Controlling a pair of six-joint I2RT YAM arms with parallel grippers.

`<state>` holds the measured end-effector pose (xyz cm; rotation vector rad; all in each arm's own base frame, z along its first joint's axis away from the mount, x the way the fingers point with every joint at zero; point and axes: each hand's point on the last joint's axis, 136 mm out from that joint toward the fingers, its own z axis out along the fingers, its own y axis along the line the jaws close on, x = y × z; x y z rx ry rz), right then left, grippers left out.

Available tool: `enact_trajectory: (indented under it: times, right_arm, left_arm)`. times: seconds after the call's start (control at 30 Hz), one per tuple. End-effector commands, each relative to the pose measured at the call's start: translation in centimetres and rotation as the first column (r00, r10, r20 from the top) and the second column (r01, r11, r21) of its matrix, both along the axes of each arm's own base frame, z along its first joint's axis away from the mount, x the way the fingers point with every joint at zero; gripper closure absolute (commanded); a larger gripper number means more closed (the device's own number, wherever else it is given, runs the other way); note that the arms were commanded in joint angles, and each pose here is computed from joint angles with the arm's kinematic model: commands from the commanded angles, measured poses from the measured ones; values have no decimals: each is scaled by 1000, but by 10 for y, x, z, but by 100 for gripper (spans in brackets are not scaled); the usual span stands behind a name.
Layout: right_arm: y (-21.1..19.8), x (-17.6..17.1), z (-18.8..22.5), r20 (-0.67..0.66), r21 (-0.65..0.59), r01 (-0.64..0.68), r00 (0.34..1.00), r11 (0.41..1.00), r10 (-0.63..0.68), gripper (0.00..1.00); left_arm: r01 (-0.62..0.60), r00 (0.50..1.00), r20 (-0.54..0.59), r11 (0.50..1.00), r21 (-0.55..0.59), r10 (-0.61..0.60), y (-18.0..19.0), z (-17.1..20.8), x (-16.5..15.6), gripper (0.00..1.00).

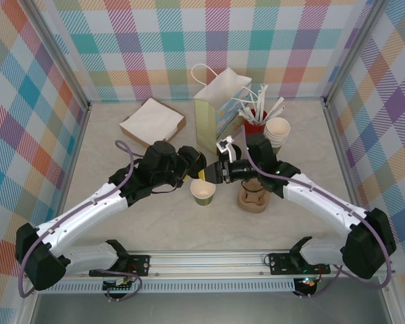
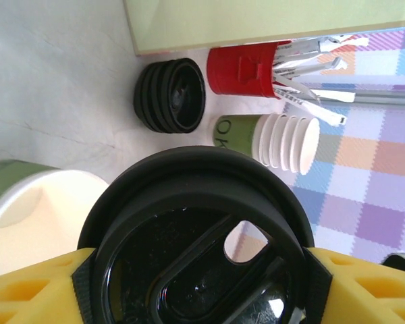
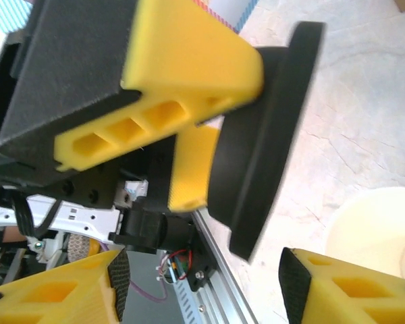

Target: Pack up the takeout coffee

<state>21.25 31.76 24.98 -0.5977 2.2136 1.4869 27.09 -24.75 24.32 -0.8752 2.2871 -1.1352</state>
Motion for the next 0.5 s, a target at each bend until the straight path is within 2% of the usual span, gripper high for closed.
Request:
enact_trajectory:
  times: [0.0, 0.1, 0.2, 0.33, 0.47]
  right_arm:
    - [-19, -5, -18, 20, -117, 39, 999, 992, -37, 34]
    - [-38, 0, -29, 26, -232, 106, 994, 967, -103, 33]
    - [-66, 12, -43, 35, -375, 211, 976, 903, -214, 32]
    - [-115, 26, -58, 56, -559, 345, 923, 754, -380, 31]
    - [-151, 31, -60, 82, -657, 408, 875, 634, -477, 31]
  left_arm:
    - [29, 999, 27, 989, 145, -34, 16, 1, -3, 27]
    - [83, 995, 32, 974, 210, -92, 15, -3, -5, 28]
    - [140, 988, 24, 954, 265, -152, 13, -7, -6, 28]
    - [210, 975, -3, 921, 329, -221, 8, -14, -7, 29]
    - [267, 961, -39, 880, 394, -274, 2, -23, -8, 31]
